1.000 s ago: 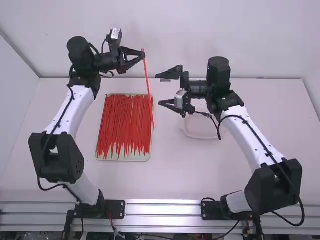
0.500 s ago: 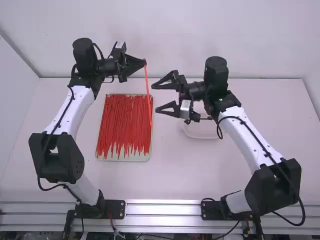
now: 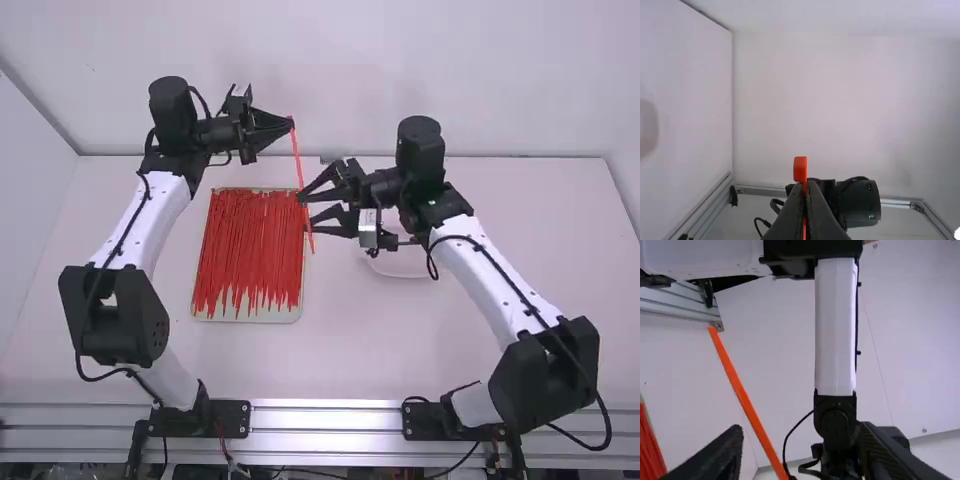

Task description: Fasten the cable tie

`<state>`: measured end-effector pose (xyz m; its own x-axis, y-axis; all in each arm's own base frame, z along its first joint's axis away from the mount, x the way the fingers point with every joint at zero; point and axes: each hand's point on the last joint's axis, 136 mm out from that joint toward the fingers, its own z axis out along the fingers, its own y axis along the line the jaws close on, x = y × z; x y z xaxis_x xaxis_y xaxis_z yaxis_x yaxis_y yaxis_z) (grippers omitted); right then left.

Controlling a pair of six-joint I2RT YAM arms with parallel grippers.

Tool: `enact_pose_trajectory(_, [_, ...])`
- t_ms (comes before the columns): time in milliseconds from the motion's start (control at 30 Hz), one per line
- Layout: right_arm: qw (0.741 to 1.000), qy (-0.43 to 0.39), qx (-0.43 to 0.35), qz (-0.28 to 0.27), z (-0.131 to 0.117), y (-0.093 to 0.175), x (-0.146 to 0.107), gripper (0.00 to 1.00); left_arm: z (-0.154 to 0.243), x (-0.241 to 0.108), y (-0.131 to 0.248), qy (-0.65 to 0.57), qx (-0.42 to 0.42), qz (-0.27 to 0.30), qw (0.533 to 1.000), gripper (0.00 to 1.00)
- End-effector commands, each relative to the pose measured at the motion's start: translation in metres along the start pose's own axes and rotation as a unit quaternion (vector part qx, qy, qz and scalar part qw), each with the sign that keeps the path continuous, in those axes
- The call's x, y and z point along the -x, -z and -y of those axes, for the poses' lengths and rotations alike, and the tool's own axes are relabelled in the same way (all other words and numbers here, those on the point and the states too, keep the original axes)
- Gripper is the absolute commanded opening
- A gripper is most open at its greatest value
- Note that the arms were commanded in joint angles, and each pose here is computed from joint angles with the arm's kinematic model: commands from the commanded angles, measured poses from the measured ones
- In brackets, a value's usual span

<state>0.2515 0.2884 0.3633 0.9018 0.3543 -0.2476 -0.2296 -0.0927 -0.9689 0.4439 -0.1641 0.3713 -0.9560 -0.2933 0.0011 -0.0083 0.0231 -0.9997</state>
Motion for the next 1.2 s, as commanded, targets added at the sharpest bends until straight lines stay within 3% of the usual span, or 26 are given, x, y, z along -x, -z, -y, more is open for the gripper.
enact_pose_trajectory(0, [1.0, 0.008, 0.0, 0.006, 0.0054, 0.0007, 0.0018, 0.4, 0.0146, -0.0053, -0.0009, -0.032, -0.006, 0.0, 0.999, 0.02])
enact_pose_trajectory(100, [1.0, 0.007, 0.0, 0.007, 0.0054, 0.0005, 0.0019, 0.32, 0.0145, -0.005, -0.0006, -0.032, -0.006, 0.001, 0.999, 0.02])
enact_pose_trajectory(300, [1.0, 0.006, 0.0, 0.007, 0.0054, 0.0005, 0.0019, 0.3, 0.0145, -0.0051, -0.0006, -0.045, -0.006, 0.0, 0.999, 0.02])
enact_pose_trajectory(600, [1.0, 0.009, 0.0, 0.007, 0.0056, 0.0003, 0.002, 0.14, 0.0187, -0.0101, -0.0005, -0.063, -0.012, -0.014, 0.998, 0.02])
enact_pose_trajectory(767, [1.0, 0.008, 0.0, 0.007, 0.0055, 0.0005, 0.0019, 0.14, 0.0186, -0.0067, 0.0032, -0.062, -0.012, -0.007, 0.998, 0.02])
enact_pose_trajectory(867, [1.0, 0.007, 0.0, 0.006, 0.0055, 0.0005, 0.0017, 0.0, 0.0186, -0.0065, 0.0035, -0.063, -0.012, -0.007, 0.998, 0.02])
enact_pose_trajectory(933, [1.0, 0.003, 0.0, 0.006, 0.0055, 0.0005, 0.0017, 0.0, 0.0187, -0.0061, 0.0039, -0.063, -0.012, -0.006, 0.998, 0.02])
enact_pose_trajectory(1067, [0.999, -0.046, 0.0, 0.001, 0.0057, 0.0008, 0.0, 0.0, 0.0186, -0.0066, 0.0033, -0.106, -0.012, -0.007, 0.994, 0.02])
enact_pose_trajectory(1167, [0.99, -0.141, 0.0, 0.002, 0.0066, 0.0004, 0.0005, 0.0, 0.0173, -0.0067, 0.0036, -0.192, -0.011, -0.006, 0.981, 0.02])
